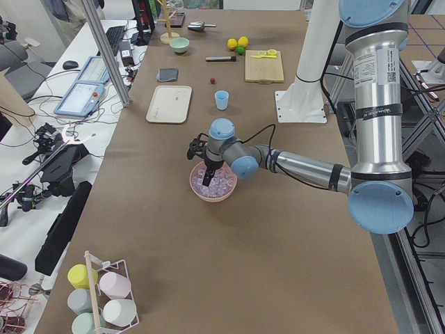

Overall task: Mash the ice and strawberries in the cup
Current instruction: 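Lower the left gripper into the pink bowl of ice cubes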

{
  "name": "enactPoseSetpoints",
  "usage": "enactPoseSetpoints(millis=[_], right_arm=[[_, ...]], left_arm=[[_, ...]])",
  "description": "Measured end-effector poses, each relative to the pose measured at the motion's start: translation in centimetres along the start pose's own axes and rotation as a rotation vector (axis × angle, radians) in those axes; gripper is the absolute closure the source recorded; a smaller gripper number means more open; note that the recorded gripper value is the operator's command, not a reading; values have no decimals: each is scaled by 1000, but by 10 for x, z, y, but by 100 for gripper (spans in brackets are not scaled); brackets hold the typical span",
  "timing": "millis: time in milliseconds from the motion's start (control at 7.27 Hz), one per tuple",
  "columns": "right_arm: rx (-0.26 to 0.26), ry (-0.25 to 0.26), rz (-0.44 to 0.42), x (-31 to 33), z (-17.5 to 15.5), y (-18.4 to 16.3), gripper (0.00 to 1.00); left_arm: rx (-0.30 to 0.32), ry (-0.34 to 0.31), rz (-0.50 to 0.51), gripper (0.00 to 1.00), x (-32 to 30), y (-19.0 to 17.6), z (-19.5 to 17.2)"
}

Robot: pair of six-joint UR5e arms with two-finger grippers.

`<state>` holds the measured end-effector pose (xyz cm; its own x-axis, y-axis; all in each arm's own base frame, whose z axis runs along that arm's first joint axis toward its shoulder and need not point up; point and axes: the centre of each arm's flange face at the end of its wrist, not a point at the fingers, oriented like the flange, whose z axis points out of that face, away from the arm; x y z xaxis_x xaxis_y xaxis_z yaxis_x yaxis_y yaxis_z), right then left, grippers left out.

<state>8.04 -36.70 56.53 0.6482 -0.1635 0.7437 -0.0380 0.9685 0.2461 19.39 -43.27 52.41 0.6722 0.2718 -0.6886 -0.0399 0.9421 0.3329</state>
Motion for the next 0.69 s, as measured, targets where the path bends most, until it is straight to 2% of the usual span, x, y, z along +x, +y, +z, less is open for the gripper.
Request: enactPoseSetpoints(millis=[138,688], right_arm=[[0,0,0,0,0,0,0],[0,1,0,0,0,0,0]], left_arm=[[-8,-3,6,38,-1,3,3],[-29,-22,31,40,7,10,21]])
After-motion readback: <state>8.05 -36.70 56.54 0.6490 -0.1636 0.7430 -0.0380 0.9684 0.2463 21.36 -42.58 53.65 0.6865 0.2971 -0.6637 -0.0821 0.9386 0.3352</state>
